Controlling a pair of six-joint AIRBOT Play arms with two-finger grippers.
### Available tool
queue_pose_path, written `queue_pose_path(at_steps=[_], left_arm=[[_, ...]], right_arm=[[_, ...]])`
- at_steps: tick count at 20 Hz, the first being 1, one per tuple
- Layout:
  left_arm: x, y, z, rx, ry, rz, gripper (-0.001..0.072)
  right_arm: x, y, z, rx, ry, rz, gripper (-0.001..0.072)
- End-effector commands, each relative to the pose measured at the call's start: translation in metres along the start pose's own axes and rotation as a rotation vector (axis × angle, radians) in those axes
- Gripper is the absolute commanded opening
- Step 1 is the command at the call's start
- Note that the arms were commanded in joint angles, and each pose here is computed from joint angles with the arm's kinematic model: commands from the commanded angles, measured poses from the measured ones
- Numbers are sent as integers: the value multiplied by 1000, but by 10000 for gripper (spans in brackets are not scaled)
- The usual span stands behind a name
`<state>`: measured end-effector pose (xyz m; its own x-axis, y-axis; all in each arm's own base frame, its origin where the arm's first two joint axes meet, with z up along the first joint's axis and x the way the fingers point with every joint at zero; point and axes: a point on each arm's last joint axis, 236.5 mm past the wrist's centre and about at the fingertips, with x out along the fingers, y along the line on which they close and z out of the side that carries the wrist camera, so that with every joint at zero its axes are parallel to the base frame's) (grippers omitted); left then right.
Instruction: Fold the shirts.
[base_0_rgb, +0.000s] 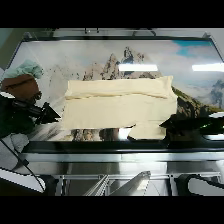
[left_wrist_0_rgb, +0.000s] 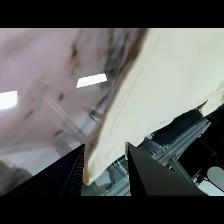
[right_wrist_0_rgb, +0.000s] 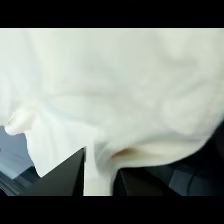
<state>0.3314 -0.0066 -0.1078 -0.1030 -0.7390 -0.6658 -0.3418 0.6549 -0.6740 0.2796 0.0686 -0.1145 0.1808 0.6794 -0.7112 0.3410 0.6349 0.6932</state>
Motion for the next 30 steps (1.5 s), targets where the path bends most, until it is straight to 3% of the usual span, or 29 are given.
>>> queue_pose_path(at_steps=[1,2,3,9,11,13,15,22,24,27,30], left_arm=[[13,7,16,10,-66,49,292],[16,6,23,22,-87,67,292],[21,4,27,35,-97,81,292],[58,-29,6,115,33,61,287],[55,-38,1,170,69,48,28],[46,-54,-3,198,99,13,27],[32,-63,0,216,99,-1,27],[23,-67,18,199,33,9,26],[19,-93,18,237,19,-98,27],[-16,-141,41,313,-101,-253,26],[-34,-153,66,313,-157,-239,26]], right_arm=[[12,18,8,-11,-51,37,214],[12,17,7,-12,-48,36,108],[12,17,6,-14,-46,34,87],[12,19,4,-16,-34,42,87],[11,23,-3,-38,-5,65,86],[3,23,-12,-52,30,81,85],[-12,18,-14,-57,24,76,22],[-61,19,-5,-20,-75,154,22],[-65,41,-2,-52,-90,240,22],[-91,78,38,-103,-241,361,22],[-111,96,91,-168,-366,329,22]])
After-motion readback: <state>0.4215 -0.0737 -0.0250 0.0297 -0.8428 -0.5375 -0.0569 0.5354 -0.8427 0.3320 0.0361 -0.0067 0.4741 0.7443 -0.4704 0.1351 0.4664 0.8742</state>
